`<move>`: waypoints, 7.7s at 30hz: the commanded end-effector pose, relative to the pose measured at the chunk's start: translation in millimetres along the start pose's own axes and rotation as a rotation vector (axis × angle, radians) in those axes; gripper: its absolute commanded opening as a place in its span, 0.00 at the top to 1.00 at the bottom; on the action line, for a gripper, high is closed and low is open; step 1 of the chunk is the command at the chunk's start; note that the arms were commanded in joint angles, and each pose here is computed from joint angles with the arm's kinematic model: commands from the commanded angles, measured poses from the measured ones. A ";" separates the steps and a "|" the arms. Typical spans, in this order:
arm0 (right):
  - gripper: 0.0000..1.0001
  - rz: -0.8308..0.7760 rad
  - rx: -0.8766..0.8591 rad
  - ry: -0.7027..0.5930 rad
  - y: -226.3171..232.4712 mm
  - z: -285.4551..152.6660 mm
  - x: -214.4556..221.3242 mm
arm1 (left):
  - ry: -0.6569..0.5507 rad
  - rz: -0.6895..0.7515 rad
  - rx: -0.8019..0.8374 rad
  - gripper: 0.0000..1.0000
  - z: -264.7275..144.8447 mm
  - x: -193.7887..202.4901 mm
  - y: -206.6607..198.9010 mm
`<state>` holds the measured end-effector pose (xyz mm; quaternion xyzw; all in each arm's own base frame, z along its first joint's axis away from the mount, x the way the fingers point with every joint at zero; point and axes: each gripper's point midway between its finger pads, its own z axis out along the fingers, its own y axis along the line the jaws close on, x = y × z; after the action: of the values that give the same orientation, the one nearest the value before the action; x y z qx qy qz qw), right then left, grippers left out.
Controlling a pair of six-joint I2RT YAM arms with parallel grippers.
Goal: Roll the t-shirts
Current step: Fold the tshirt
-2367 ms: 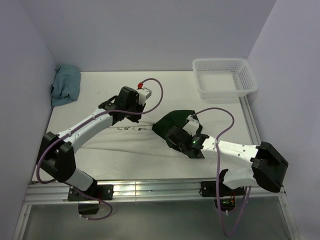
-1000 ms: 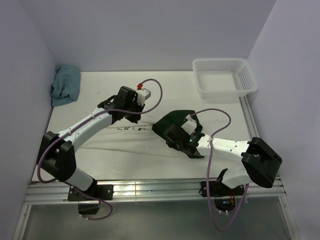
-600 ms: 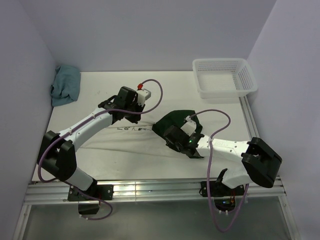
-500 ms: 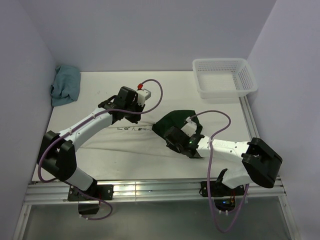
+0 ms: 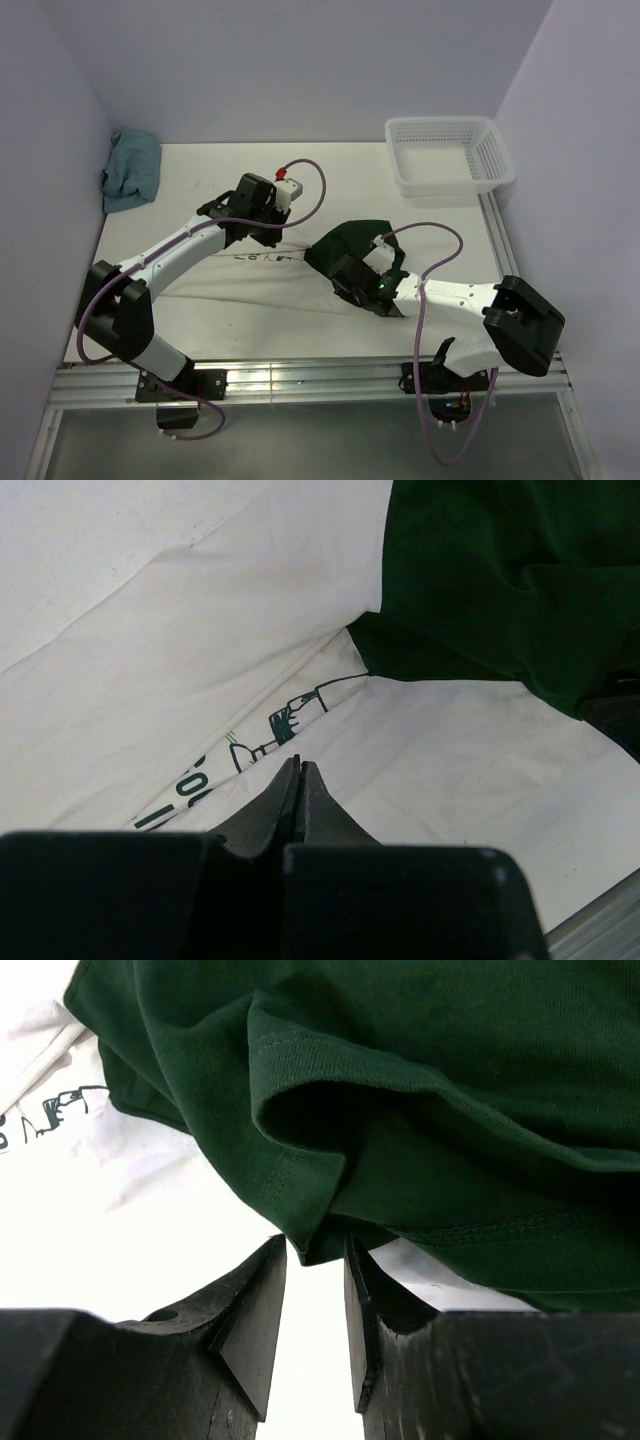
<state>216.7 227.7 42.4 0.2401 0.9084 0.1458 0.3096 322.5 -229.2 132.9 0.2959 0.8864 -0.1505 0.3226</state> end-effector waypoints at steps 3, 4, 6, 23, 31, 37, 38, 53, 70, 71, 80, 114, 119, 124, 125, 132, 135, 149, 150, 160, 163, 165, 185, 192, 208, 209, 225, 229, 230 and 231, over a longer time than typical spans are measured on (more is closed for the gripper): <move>0.65 0.017 -0.016 -0.055 10.9 1.5 -10.5 | -0.026 0.011 0.012 1.00 -2.2 -10.5 -0.1; 0.65 0.018 -0.021 -0.057 12.9 1.5 -10.7 | -0.029 0.012 0.012 1.00 -2.9 -11.5 -0.1; 0.71 0.015 -0.015 -0.057 11.6 3.7 -9.6 | -0.028 0.012 0.012 1.00 -2.7 -11.4 -0.1; 1.00 -0.168 -0.046 -0.056 62.1 -15.2 -8.6 | -0.020 0.014 0.009 1.00 -6.6 -9.3 0.0; 1.00 -0.204 -0.002 -0.033 66.4 -6.8 7.7 | -0.011 0.020 0.013 1.00 -6.6 -6.8 -1.0; 0.80 -0.155 -0.016 -0.067 50.3 -18.4 -0.7 | -0.002 0.022 0.014 1.00 -5.5 -3.4 -0.5; 0.77 -0.135 -0.031 -0.086 50.0 -25.0 -7.9 | -0.001 0.020 0.016 1.00 -5.0 -3.1 -0.7; 0.65 -0.074 0.066 -0.168 -7.4 -17.8 -34.3 | 0.008 0.013 0.025 1.00 -4.4 -2.1 -2.6; 0.64 -0.067 0.055 -0.216 -5.6 -1.5 -52.1 | 0.023 0.009 0.025 1.00 -0.7 0.6 -2.0; 0.64 -0.066 0.052 -0.217 -5.5 0.0 -52.0 | 0.022 0.009 0.023 1.00 -0.9 0.0 -1.7; 0.64 -0.085 0.064 -0.199 -1.8 18.9 -48.8 | 0.023 0.017 0.020 1.00 -2.0 -0.2 -1.0; 1.00 -0.061 -0.210 -0.108 82.7 -35.0 -42.9 | 0.053 0.025 0.038 1.00 -4.3 2.8 -4.2; 1.00 -0.084 -0.165 -0.073 78.0 -21.8 -25.6 | 0.066 0.026 0.051 1.00 -2.8 5.7 -6.1; 1.00 -0.083 -0.127 -0.037 59.2 -9.5 -1.6 | 0.079 0.034 0.050 1.00 -0.6 9.3 -5.6; 1.00 -0.074 -0.132 -0.033 58.5 -9.7 0.4 | 0.082 0.034 0.049 1.00 -0.2 10.0 -5.3; 1.00 -0.086 -0.153 -0.094 73.2 -33.1 -25.2 | 0.091 0.030 0.064 1.00 3.8 8.9 -10.4; 1.00 -0.106 -0.151 -0.118 83.9 -41.8 -36.5 | 0.089 0.034 0.068 1.00 3.7 8.3 -12.4; 1.00 -0.086 -0.090 -0.061 54.3 -28.6 -25.9 | 0.132 0.059 0.085 1.00 8.1 18.1 -17.4; 0.97 -0.090 -0.076 -0.044 40.5 -22.0 -16.7 | 0.135 0.058 0.086 1.00 8.7 19.2 -18.0; 0.46 -0.080 -0.092 -0.058 17.7 -38.2 -1.0 | 0.148 0.083 0.104 1.00 16.0 19.6 -32.0; 0.46 -0.044 -0.094 -0.100 14.7 -51.4 -13.2 | 0.145 0.086 0.125 0.99 16.3 14.6 -40.2; 0.47 -0.014 -0.090 -0.132 10.7 -58.7 -23.1 | 0.146 0.077 0.146 0.97 15.8 8.7 -46.6; 0.59 -0.091 0.175 -0.178 -38.9 -35.1 -31.2 | 0.098 0.032 0.426 0.72 35.7 8.3 -127.5; 0.54 -0.089 0.183 -0.166 -35.0 -29.3 -28.4 | 0.137 0.035 0.416 0.71 51.7 23.2 -132.7; 1.00 0.078 0.215 -0.148 -80.2 -25.0 -12.5 | 0.195 0.017 0.357 0.85 69.4 41.2 -123.0; 1.00 0.085 0.224 -0.148 -89.4 -24.9 -9.7 | 0.199 0.015 0.356 0.87 70.0 41.7 -123.0; 0.98 0.306 0.103 -0.197 -110.4 -43.0 -21.5 | 0.235 0.033 0.309 0.94 75.4 49.0 -115.5; 0.92 0.350 0.054 -0.214 -106.5 -53.4 -31.4 | 0.212 0.049 0.317 0.95 63.8 37.2 -117.1; 0.89 0.349 0.057 -0.216 -109.2 -55.1 -32.2 | 0.210 0.053 0.317 0.95 61.2 35.5 -117.2; 0.86 0.355 0.048 -0.218 -109.1 -56.6 -33.4 | 0.206 0.055 0.313 0.95 56.3 32.3 -116.7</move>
<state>165.0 130.0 54.7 0.4077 0.8298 0.1670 0.3425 249.5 -323.6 42.6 0.3664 0.8877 -0.2375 0.1462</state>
